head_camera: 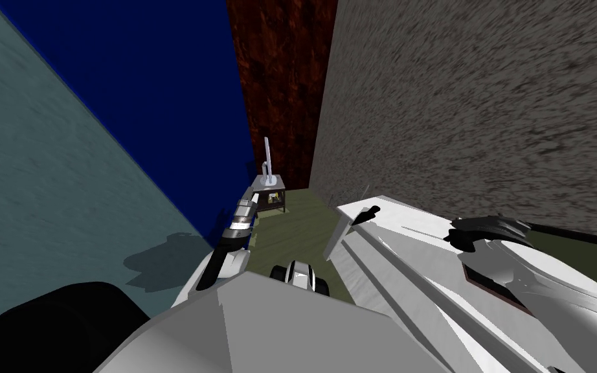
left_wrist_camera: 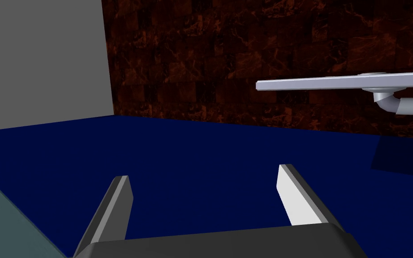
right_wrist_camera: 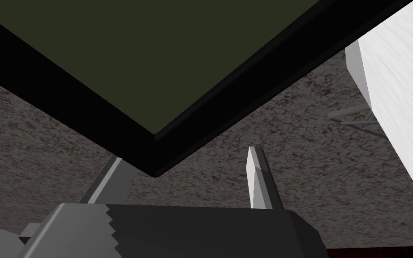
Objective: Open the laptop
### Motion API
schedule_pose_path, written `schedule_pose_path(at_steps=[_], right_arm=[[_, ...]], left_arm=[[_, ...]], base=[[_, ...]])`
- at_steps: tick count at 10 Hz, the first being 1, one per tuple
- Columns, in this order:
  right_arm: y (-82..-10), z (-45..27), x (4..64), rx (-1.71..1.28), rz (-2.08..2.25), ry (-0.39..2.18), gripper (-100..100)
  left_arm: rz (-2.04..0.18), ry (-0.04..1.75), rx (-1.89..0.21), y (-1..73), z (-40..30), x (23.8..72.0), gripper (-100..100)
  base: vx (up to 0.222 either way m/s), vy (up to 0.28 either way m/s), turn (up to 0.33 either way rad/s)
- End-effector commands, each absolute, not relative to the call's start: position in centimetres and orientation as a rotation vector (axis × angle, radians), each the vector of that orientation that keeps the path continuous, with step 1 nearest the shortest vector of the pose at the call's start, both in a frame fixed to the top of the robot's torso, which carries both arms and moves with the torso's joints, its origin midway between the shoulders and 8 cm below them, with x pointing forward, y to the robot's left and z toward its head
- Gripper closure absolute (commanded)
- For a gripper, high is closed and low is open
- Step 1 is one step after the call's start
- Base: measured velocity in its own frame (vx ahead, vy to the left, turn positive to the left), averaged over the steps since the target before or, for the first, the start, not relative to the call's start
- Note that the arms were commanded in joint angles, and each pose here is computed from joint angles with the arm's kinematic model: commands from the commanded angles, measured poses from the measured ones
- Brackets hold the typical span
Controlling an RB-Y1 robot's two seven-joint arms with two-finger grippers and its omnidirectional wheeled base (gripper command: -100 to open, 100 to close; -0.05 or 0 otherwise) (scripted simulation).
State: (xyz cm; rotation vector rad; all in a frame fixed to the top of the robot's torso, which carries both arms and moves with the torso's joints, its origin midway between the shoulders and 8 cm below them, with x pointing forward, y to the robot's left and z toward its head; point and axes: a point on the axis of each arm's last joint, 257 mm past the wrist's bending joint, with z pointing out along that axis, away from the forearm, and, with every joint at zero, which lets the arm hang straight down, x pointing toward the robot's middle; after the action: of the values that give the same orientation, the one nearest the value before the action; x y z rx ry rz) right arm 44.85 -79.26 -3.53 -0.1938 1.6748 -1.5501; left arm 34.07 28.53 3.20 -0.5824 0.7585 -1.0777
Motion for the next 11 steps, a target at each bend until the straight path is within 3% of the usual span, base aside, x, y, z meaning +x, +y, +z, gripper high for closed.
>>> schedule_pose_path(at_steps=[1, 4, 6, 7, 11], right_arm=[[-77.2, -2.8, 46.0, -0.17, -1.549, 1.631, 100], [-75.8, -5.6, 46.6, -0.204, -1.551, 1.657, 100], [-75.8, -5.8, 46.6, -0.203, -1.549, 1.659, 100], [-74.7, -2.3, 47.1, -0.166, -1.595, 1.583, 100], [-72.3, -4.9, 48.2, -0.194, -1.577, 1.597, 100]], left_arm=[[-1.078, 0.759, -0.582, 28.5, 3.2, 34.1, 0], [-1.078, 0.759, -0.582, 28.5, 3.2, 34.1, 0], [-1.078, 0.759, -0.582, 28.5, 3.2, 34.1, 0], [-1.078, 0.758, -0.582, 28.5, 3.2, 34.1, 0], [-1.078, 0.758, -0.582, 28.5, 3.2, 34.1, 0]], base=[[-0.083, -0.103, -0.001], [-0.011, -0.032, 0.015], [0.007, 0.014, -0.009], [-0.073, -0.062, -0.025], [-0.031, -0.045, 0.003]])
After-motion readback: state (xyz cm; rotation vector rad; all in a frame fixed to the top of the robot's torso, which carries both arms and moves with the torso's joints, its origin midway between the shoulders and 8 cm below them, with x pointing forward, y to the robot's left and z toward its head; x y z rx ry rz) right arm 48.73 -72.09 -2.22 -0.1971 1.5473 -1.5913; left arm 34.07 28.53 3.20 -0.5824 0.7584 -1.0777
